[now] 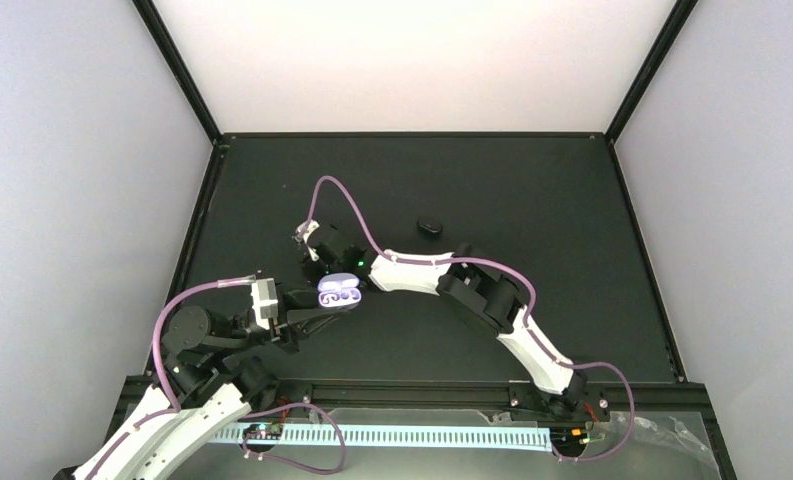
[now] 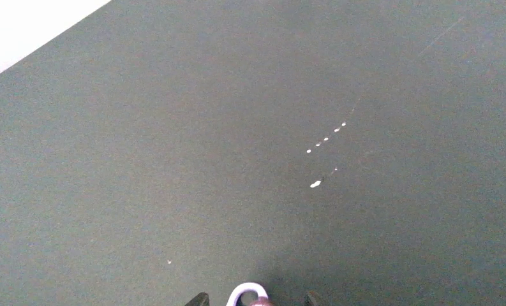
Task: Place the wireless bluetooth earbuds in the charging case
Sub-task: Pick up the earbud from the center of the board.
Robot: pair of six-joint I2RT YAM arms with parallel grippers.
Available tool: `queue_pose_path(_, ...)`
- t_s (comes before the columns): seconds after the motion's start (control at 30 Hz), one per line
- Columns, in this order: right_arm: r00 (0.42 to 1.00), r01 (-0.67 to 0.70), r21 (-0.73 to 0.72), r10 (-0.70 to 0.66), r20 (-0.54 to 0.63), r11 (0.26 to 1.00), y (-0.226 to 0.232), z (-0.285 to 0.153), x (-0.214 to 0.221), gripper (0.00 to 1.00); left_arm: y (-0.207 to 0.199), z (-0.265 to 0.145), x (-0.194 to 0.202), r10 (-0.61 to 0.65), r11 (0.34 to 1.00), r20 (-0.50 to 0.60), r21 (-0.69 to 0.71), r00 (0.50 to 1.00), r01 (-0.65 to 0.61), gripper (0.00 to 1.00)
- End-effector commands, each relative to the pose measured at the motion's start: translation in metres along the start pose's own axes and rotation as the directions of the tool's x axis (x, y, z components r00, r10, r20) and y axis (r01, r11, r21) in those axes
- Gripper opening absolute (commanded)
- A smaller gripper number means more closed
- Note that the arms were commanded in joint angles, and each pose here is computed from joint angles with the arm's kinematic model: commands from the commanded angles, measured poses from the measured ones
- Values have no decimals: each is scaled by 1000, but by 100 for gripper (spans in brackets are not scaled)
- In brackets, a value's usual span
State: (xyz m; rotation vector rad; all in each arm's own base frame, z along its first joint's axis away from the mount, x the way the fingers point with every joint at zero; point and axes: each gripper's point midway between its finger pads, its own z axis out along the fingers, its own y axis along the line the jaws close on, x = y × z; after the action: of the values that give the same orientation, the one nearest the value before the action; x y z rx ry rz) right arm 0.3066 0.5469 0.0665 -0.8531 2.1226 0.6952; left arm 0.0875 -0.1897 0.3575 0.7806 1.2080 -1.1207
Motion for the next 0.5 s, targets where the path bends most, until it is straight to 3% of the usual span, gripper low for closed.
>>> queue_pose_path(0.0,998,-8,13,9,-59,1000,-4,15,11,37,-2,-1,-15,33,999,32,-4,999,-33,2)
queue_pose_path(0.47,996,-13,76,20,-91,997,-17,27,23,25,-2,-3,-14,37,999,29,-14,999,-37,1)
